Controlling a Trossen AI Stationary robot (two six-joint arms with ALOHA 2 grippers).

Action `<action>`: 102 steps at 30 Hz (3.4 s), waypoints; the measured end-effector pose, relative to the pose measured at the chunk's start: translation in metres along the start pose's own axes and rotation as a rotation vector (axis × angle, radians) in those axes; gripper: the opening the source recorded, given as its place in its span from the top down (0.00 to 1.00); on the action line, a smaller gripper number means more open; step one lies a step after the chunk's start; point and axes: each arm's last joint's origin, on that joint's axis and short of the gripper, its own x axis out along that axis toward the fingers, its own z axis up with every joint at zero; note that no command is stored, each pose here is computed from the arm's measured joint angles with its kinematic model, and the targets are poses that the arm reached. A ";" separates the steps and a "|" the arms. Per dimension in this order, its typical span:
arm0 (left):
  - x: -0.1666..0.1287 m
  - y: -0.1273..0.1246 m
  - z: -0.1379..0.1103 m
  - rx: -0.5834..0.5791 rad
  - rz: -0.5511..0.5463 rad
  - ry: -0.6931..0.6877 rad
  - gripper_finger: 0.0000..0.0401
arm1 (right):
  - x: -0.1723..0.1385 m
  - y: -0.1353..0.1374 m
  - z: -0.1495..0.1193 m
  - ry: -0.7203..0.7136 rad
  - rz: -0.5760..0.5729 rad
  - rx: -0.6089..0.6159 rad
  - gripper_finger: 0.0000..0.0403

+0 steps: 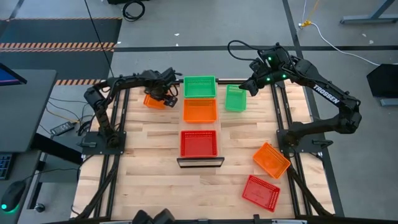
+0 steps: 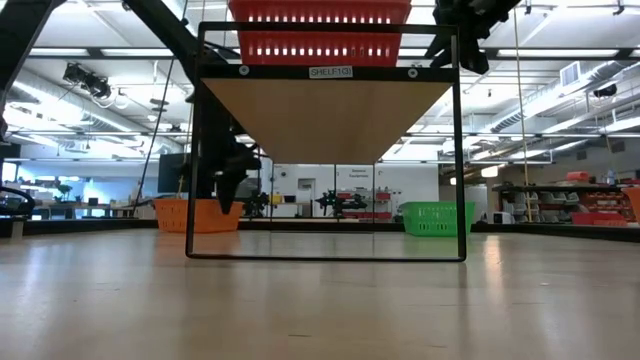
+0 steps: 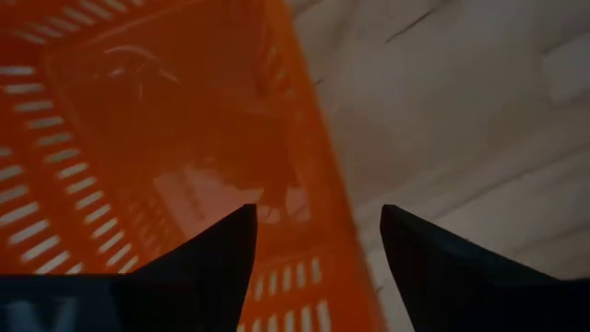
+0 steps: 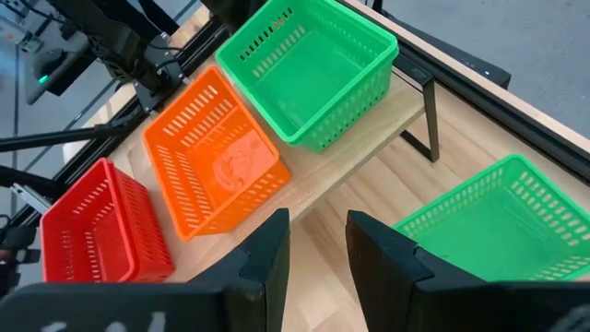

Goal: Stack baskets on shelf by color
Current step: Stack the top orange bin on top of the orange bin on the shelf

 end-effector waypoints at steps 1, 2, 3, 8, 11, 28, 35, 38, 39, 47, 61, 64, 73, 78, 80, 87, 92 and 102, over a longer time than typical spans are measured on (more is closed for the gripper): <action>0.000 -0.002 0.001 -0.003 -0.005 -0.012 0.41 | 0.000 0.000 0.000 0.000 0.000 0.000 0.71; 0.001 -0.003 0.001 -0.007 -0.009 -0.026 0.41 | 0.000 0.000 0.000 0.000 0.000 0.000 0.71; 0.002 -0.004 0.001 -0.014 -0.014 -0.037 0.42 | 0.000 0.000 0.000 0.000 0.000 0.001 0.71; 0.003 -0.008 0.003 -0.012 -0.021 -0.067 0.42 | 0.000 0.000 0.000 0.000 -0.001 0.019 0.71; 0.003 -0.007 0.002 -0.009 -0.003 -0.069 0.46 | 0.000 0.000 0.000 -0.001 -0.002 0.019 0.71; -0.011 0.013 -0.016 0.150 0.095 0.099 0.98 | 0.000 0.000 0.000 -0.002 -0.004 0.016 0.71; -0.064 0.036 -0.031 0.119 0.105 0.012 0.98 | 0.000 0.000 0.001 -0.011 -0.002 -0.013 0.71; -0.094 0.040 -0.045 0.129 0.087 -0.065 0.98 | 0.000 0.000 0.002 -0.015 -0.001 -0.019 0.71; -0.104 0.039 -0.050 0.146 0.072 -0.098 0.98 | 0.000 0.000 0.002 -0.016 -0.001 -0.022 0.71; -0.192 0.010 -0.087 0.347 -0.069 -0.381 0.98 | 0.000 0.000 0.002 -0.016 -0.001 -0.044 0.71; -0.305 -0.084 -0.101 0.613 -0.292 -0.748 0.98 | 0.000 0.000 0.001 -0.014 -0.002 -0.042 0.71; -0.299 -0.112 -0.096 0.664 -0.304 -0.720 0.98 | -0.001 -0.001 -0.003 0.024 -0.009 0.000 0.71; -0.254 -0.171 -0.084 0.766 -0.265 -0.581 0.98 | -0.021 -0.005 -0.017 0.074 -0.052 -0.009 0.71; -0.237 -0.188 -0.086 0.803 -0.250 -0.535 0.98 | -0.036 -0.002 -0.023 0.040 -0.057 -0.043 0.71; -0.231 -0.193 -0.086 0.820 -0.236 -0.509 0.98 | -0.041 0.000 -0.025 0.023 -0.056 -0.058 0.71; -0.223 -0.197 -0.086 0.838 -0.214 -0.473 0.98 | -0.054 0.004 -0.031 -0.016 -0.051 -0.085 0.71; -0.222 -0.194 -0.085 0.835 -0.201 -0.456 0.97 | -0.058 0.006 -0.034 -0.022 -0.050 -0.088 0.71; -0.222 -0.194 -0.085 0.901 -0.190 -0.469 0.91 | -0.062 0.008 -0.037 -0.027 -0.049 -0.087 0.71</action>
